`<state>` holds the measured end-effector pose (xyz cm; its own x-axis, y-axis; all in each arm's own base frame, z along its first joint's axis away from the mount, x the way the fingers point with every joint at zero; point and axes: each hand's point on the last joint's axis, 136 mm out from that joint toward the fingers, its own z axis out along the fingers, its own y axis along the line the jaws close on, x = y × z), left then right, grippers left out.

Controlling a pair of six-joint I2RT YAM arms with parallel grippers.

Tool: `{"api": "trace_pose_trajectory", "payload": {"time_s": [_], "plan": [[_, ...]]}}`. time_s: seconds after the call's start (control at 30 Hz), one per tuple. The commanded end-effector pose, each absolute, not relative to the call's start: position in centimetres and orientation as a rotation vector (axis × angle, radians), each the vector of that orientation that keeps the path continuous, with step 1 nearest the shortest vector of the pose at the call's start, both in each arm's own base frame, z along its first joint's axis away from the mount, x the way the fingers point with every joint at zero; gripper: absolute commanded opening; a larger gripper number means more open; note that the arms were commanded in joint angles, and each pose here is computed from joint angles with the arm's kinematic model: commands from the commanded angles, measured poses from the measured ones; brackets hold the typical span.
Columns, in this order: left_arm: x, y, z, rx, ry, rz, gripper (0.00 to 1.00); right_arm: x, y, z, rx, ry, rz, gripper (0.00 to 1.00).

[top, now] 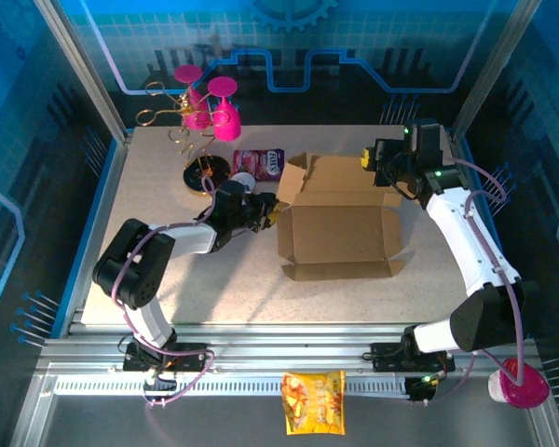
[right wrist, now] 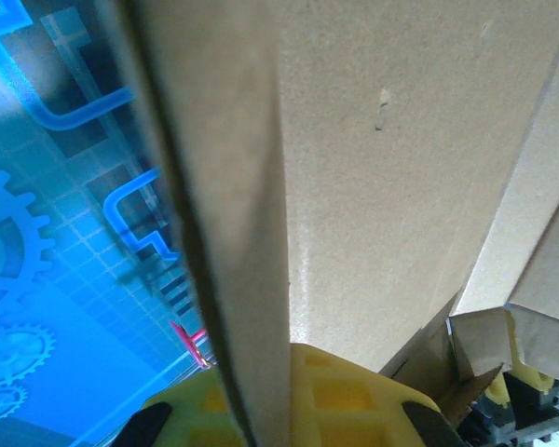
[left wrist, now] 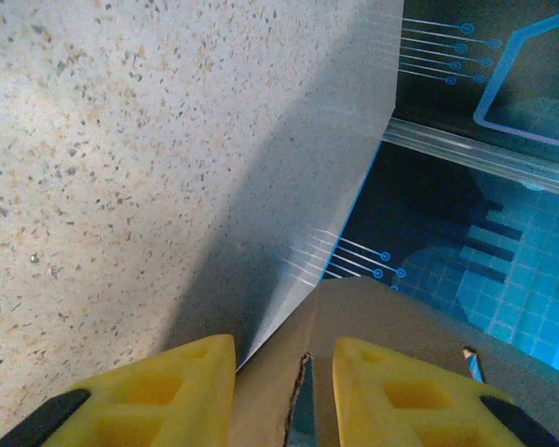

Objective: Fold the paper box

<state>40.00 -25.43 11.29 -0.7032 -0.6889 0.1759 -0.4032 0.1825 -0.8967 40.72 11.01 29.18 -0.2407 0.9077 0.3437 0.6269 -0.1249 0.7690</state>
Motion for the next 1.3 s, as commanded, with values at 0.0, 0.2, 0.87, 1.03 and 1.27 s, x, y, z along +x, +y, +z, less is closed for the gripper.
{"api": "trace_pose_trajectory", "payload": {"time_s": [0.0, 0.2, 0.87, 1.03, 1.27], "plan": [[39.8, -25.7, 12.2, -1.034, 2.125, -1.565, 0.34, 41.1, 10.9, 28.5, 1.749, 1.841, 1.306, 0.0], [39.1, -26.6, 13.1, -0.973, 2.136, -1.547, 0.36, 41.3, 10.9, 28.0, 1.768, 1.835, 1.313, 0.0], [38.1, -27.4, 12.4, -0.788, 2.09, -1.58, 0.48, 42.5, 10.1, 27.5, 1.827, 1.801, 1.331, 0.0], [37.9, -28.3, 12.3, -0.714, 2.117, -1.562, 0.5, 42.7, 10.2, 26.9, 1.852, 1.797, 1.336, 0.0], [37.3, -29.5, 11.1, -0.623, 2.186, -1.512, 0.5, 43.1, 10.6, 27.2, 1.858, 1.792, 1.362, 0.0]]}}
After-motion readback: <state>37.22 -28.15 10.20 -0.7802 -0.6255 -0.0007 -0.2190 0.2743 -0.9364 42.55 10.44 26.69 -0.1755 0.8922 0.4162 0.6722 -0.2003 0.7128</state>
